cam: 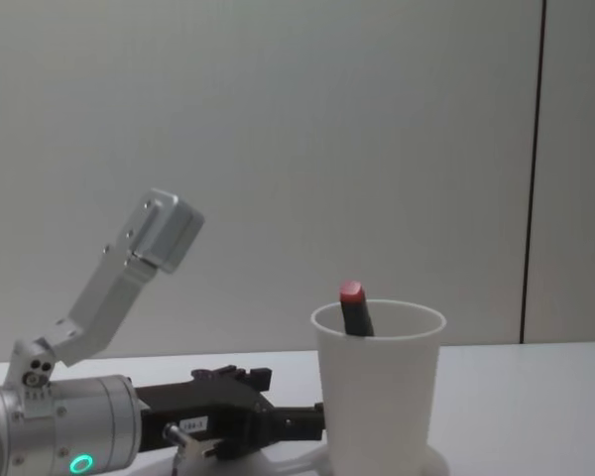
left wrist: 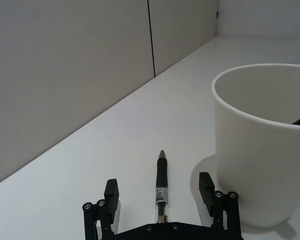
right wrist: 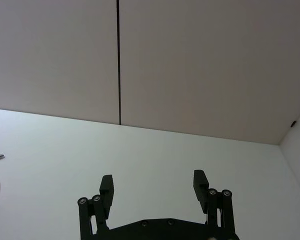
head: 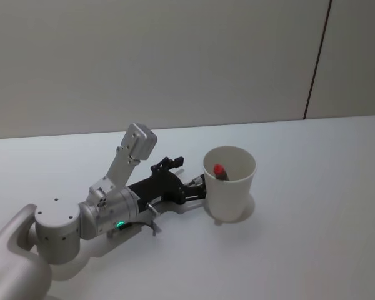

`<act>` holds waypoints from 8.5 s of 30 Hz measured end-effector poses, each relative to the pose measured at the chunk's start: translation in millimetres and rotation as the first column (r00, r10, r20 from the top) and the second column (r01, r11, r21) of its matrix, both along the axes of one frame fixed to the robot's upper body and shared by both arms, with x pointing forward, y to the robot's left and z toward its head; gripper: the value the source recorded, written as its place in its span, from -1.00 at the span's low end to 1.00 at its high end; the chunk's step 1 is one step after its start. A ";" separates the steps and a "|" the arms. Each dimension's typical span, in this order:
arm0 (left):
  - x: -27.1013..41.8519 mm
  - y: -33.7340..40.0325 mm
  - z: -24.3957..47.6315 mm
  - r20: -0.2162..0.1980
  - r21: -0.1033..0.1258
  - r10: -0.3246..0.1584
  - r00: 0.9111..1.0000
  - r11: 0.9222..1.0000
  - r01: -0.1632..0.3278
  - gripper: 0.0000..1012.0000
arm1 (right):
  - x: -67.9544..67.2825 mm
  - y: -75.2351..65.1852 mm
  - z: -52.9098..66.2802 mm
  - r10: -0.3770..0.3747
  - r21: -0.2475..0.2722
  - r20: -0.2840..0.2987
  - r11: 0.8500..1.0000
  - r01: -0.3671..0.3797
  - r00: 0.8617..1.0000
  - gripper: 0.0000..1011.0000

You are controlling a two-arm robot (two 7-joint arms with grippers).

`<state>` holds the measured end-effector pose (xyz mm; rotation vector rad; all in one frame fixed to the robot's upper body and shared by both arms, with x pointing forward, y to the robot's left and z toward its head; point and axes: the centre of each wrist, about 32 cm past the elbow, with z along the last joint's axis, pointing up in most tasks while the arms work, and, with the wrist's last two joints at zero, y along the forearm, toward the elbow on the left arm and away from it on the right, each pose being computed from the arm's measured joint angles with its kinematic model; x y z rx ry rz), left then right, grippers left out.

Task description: Place the pen into the pen holder.

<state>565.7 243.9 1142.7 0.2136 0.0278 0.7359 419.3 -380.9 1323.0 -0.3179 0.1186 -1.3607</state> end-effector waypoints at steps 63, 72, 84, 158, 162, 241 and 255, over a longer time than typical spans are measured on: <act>9.9 -7.2 4.1 -0.077 0.076 -0.010 0.997 0.997 0.016 0.14 | 0.0 0.0 0.0 0.000 0.000 0.000 1.000 0.000 1.000 0.98; 10.1 -7.1 4.2 -0.077 0.079 -0.008 0.997 0.997 0.015 -0.43 | 0.0 0.0 0.0 0.000 0.000 0.000 1.000 0.000 1.000 0.98; 10.0 -7.0 4.0 -0.078 0.080 -0.008 0.997 0.997 0.014 -0.72 | 0.0 0.0 0.0 0.000 0.000 0.000 1.000 0.000 1.000 0.98; -23.7 49.8 94.0 0.343 -0.109 0.032 0.939 0.994 0.006 -0.72 | 0.0 0.0 0.0 0.000 0.000 0.000 1.000 0.000 1.000 0.98; -23.0 37.6 95.2 0.311 -0.080 0.010 0.950 0.997 0.016 -0.72 | 0.0 0.0 0.0 0.000 0.000 0.000 1.000 0.000 1.000 0.98; 42.8 45.4 57.4 0.423 -0.312 0.097 0.901 0.949 0.044 -0.72 | 63.2 126.2 48.4 0.290 0.433 0.064 0.854 -0.289 0.955 0.98; 23.9 32.3 72.9 0.314 -0.283 0.189 0.930 0.954 -0.098 -0.72 | 69.8 142.1 49.9 0.306 0.436 0.100 0.842 -0.318 0.947 0.98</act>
